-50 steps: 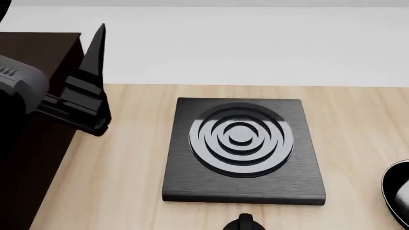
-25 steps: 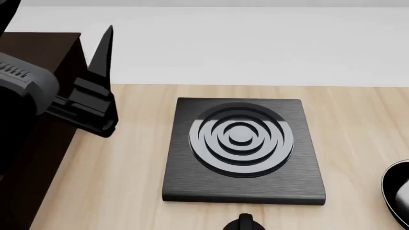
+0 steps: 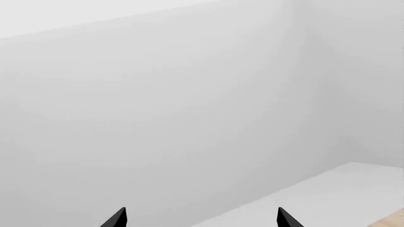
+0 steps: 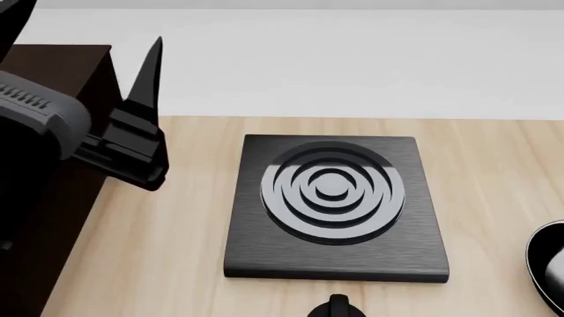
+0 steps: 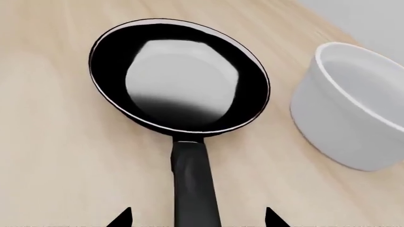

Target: Put the frying pan under the cabinet shelf.

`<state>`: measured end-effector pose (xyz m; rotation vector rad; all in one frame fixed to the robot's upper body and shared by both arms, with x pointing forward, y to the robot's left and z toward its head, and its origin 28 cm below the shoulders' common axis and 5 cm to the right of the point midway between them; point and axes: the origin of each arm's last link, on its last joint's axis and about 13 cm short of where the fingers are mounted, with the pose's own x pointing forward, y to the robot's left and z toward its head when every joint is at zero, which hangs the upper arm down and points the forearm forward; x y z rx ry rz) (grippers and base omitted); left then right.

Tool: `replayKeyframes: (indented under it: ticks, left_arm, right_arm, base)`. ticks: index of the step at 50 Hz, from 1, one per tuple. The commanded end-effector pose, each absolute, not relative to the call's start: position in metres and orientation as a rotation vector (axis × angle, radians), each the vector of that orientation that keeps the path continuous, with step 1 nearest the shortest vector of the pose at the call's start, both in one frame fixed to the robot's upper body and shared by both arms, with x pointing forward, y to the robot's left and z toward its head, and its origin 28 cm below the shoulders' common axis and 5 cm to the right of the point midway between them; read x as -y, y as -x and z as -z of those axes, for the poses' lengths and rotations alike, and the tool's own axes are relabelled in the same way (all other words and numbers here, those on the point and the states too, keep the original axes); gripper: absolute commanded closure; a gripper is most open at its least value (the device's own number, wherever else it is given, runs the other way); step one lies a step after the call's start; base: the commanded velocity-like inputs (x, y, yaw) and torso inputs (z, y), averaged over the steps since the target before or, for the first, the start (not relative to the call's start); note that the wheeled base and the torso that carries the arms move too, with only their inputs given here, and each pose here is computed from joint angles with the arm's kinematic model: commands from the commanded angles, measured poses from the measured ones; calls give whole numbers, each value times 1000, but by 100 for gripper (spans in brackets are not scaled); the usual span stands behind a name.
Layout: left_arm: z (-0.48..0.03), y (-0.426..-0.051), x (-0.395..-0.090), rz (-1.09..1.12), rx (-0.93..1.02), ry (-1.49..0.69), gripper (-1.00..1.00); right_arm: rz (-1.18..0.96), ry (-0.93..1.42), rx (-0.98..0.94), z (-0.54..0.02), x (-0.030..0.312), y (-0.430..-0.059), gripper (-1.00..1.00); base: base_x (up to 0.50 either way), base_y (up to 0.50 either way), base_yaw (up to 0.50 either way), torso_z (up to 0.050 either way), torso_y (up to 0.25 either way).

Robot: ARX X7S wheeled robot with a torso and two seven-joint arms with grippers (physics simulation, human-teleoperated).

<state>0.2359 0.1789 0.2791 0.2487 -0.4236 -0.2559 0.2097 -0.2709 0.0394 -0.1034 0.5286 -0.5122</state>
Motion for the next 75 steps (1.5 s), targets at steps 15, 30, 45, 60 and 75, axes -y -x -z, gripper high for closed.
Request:
replayKeyframes:
  ticks: [15,30,45,60,75]
  left_arm:
    - [-279,-236,-177,260,425,-255,-100]
    - [-278,-237,-176,261,423,-259,-100]
    - [-277,-238,-173,264,418,-264,-100]
    - [-279,-237,-170,268,426,-267,-100]
    - [-278,-234,-171,265,439,-261,-100]
  right_arm:
    - [517,86,-585,-19,276,-215,-100]
    - [514,82,-610,-7,281,-225,-100]
    - [537,49,-632,6,287,-224,-100]
    - [519,2,-641,12,286,-219,100]
    - [474,15,-564,-13,276,-216,100]
  base:
    - [0,0,0,0,0]
    - [1,0,0,0,0]
    - [2,-1,0,0,0]
    - [4,-2,1,0,0]
    - [0,0,0,0,0]
